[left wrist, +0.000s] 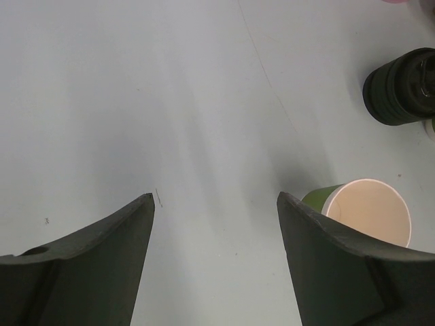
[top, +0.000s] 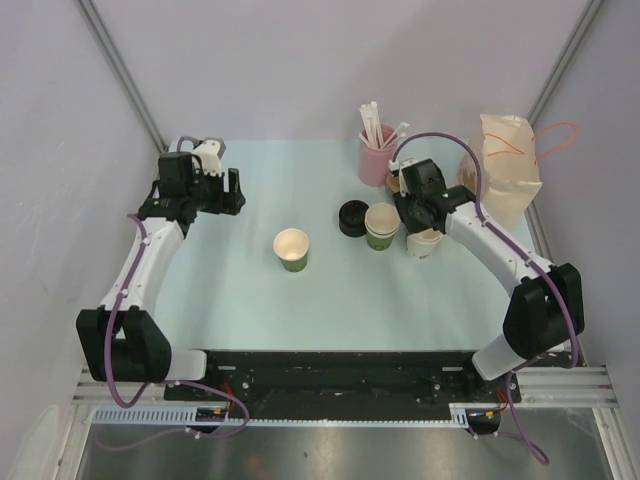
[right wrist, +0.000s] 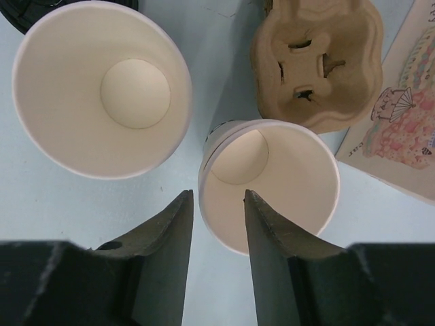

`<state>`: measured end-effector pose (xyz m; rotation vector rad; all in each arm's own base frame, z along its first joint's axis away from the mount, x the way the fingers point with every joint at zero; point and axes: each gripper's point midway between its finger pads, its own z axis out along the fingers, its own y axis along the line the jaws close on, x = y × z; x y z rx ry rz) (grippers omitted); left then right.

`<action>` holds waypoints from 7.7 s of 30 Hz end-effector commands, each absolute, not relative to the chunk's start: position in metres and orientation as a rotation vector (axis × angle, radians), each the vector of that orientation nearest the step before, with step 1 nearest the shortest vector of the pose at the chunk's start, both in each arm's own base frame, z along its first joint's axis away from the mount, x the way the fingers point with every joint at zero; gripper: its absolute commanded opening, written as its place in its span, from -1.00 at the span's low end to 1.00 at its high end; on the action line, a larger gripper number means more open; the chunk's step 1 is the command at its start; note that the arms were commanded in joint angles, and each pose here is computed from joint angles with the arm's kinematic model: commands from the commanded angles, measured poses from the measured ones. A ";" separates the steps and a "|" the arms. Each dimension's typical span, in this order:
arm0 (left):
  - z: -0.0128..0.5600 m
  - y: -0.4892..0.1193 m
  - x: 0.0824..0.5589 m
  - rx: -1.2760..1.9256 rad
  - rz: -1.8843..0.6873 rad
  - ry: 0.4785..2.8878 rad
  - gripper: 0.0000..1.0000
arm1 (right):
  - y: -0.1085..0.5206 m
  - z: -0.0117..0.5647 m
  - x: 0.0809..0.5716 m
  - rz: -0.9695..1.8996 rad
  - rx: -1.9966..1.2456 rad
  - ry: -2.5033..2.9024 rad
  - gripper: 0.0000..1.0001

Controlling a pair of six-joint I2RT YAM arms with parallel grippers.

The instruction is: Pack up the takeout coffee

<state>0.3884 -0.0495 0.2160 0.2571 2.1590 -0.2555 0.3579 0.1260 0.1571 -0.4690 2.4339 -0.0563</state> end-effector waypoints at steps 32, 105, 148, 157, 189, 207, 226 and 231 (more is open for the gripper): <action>0.232 -0.056 0.387 0.350 -0.246 2.097 0.57 | 0.130 0.181 0.351 -0.022 -0.558 2.361 -1.00; 0.258 -0.060 0.375 0.361 -0.157 2.028 0.46 | 0.352 0.142 0.282 0.140 -1.492 1.903 -1.00; 0.265 -0.063 0.377 0.390 -0.176 1.999 0.53 | 0.291 0.237 0.401 0.472 -1.168 2.026 0.45; 0.254 -0.065 0.379 0.420 -0.187 2.020 0.56 | 0.271 0.176 0.458 0.491 -1.260 2.082 0.22; 0.240 -0.059 0.384 0.413 -0.147 2.060 0.56 | 0.257 0.100 0.484 0.435 -1.398 2.167 -0.20; 0.235 -0.061 0.382 0.420 -0.160 2.071 0.57 | 0.259 0.110 0.487 0.401 -1.400 2.121 -1.00; 0.235 -0.067 0.376 0.423 -0.203 2.066 0.57 | 0.266 0.232 0.478 0.240 -1.165 1.967 -1.00; 0.223 -0.062 0.371 0.388 -0.196 2.100 0.56 | 0.321 0.249 0.434 0.208 -1.198 1.964 -1.00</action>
